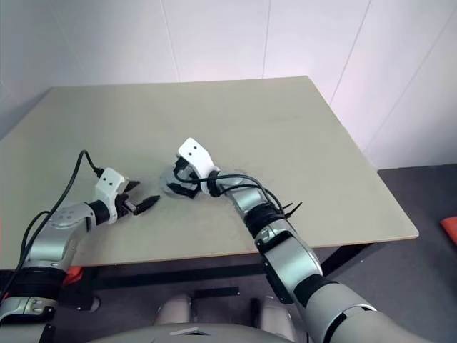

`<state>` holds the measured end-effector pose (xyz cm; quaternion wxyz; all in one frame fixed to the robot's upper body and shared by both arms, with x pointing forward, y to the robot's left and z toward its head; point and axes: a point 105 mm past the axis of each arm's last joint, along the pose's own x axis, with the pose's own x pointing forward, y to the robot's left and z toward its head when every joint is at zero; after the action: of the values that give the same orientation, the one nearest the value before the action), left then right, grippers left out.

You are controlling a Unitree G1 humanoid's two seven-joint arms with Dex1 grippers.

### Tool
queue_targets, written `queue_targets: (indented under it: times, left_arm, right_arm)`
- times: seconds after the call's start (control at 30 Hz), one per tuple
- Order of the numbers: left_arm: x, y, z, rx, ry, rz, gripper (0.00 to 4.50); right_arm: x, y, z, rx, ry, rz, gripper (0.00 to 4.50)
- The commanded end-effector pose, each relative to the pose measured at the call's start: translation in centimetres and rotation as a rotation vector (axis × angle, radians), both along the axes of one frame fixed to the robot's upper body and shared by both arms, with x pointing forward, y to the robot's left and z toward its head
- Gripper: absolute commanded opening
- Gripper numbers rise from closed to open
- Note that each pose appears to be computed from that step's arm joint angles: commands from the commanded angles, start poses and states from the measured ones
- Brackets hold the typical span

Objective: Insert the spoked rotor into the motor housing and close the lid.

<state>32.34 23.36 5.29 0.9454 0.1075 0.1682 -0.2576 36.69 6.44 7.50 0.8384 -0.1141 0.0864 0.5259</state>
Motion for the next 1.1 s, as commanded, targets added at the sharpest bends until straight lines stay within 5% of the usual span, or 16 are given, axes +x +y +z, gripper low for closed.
queue_targets:
  times: [0.03, 0.4, 0.6, 1.1]
  left_arm:
    - [0.4, 0.7, 1.6, 0.024, -0.05, 0.007, 4.5]
    - [0.0, 1.3, 1.9, 0.032, -0.055, 0.03, 4.5]
    - [-0.1, 3.5, 2.2, 0.051, -0.064, 0.097, 4.5]
    - [-0.5, 4.5, 2.0, 0.023, -0.052, 0.136, 4.5]
  right_arm:
    - [0.5, 0.5, 1.8, 0.038, -0.051, 0.002, 4.45]
    - [0.8, 0.5, 0.7, 0.014, -0.031, -0.017, 4.45]
    - [0.7, 0.6, 1.2, 0.023, -0.043, 0.001, 3.07]
    - [0.0, 0.7, 2.0, 0.008, -0.038, 0.081, 3.07]
